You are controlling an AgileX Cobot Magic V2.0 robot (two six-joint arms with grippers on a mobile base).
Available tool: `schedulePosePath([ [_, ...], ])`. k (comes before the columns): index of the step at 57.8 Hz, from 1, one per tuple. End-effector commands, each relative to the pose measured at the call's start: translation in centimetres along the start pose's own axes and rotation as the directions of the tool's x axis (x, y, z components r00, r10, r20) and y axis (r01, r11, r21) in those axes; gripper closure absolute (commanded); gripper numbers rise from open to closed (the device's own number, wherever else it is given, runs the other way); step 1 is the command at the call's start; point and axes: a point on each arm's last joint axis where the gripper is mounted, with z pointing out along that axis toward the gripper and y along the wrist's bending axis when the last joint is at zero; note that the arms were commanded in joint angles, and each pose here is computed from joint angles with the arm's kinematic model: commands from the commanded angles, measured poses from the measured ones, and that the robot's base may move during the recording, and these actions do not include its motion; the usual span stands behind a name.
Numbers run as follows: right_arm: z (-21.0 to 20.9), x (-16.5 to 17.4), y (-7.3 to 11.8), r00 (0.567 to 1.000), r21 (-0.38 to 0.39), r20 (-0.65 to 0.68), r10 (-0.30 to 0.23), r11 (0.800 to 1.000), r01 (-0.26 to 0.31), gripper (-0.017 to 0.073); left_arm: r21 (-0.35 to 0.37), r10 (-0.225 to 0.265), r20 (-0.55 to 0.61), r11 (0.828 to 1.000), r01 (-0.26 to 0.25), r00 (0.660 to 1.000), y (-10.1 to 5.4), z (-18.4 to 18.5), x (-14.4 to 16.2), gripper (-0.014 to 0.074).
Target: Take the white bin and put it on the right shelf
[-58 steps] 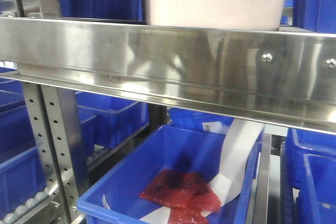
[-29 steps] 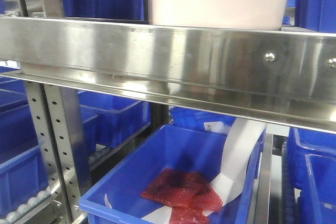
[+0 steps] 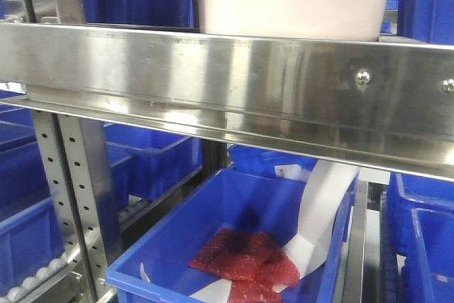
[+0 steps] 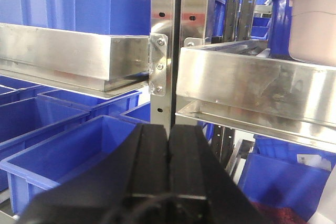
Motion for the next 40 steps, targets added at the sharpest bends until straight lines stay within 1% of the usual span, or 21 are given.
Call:
schedulePosePath([
  [1, 0.0, -1.4, -0.3, 0.997, 0.037, 0.079, 0.013, 0.999, -0.016, 0.0486, -0.016, -0.011, 0.078, 1.0, 0.012, 0.997, 0.1, 0.1, -0.6, 0.0713],
  [25, 0.0, -1.4, -0.3, 0.997, 0.036, 0.08, 0.014, 0.999, -0.017, 0.0486, -0.016, -0.011, 0.078, 1.0, 0.012, 0.997, 0.1, 0.1, -0.6, 0.0713],
  [30, 0.3, -1.0, -0.4, 0.998, 0.019, 0.062, 0.017, 1.0, -0.019, 0.0486, -0.016, -0.011, 0.078, 1.0, 0.012, 0.997, 0.1, 0.1, -0.6, 0.0713],
  [33, 0.6, -0.5, -0.4, 0.999, -0.005, 0.04, 0.02, 1.0, -0.02, 0.0486, -0.016, -0.011, 0.078, 1.0, 0.012, 0.997, 0.1, 0.1, -0.6, 0.0713],
  [35, 0.7, -0.1, -0.4, 1.0, -0.017, 0.023, 0.009, 1.0, -0.009, 0.0486, -0.016, -0.011, 0.078, 1.0, 0.012, 0.997, 0.1, 0.1, -0.6, 0.0713],
  [37, 0.9, 0.6, -0.5, 1.0, -0.024, 0.003, -0.02, 1.0, 0.021, 0.0486, -0.016, -0.011, 0.078, 1.0, 0.012, 0.997, 0.1, 0.1, -0.6, 0.0713],
  [40, 1.1, 1.6, -0.6, 0.999, -0.026, -0.027, -0.047, 0.999, 0.046, 0.0486, -0.016, -0.011, 0.078, 1.0, 0.012, 0.997, 0.1, 0.1, -0.6, 0.0713],
])
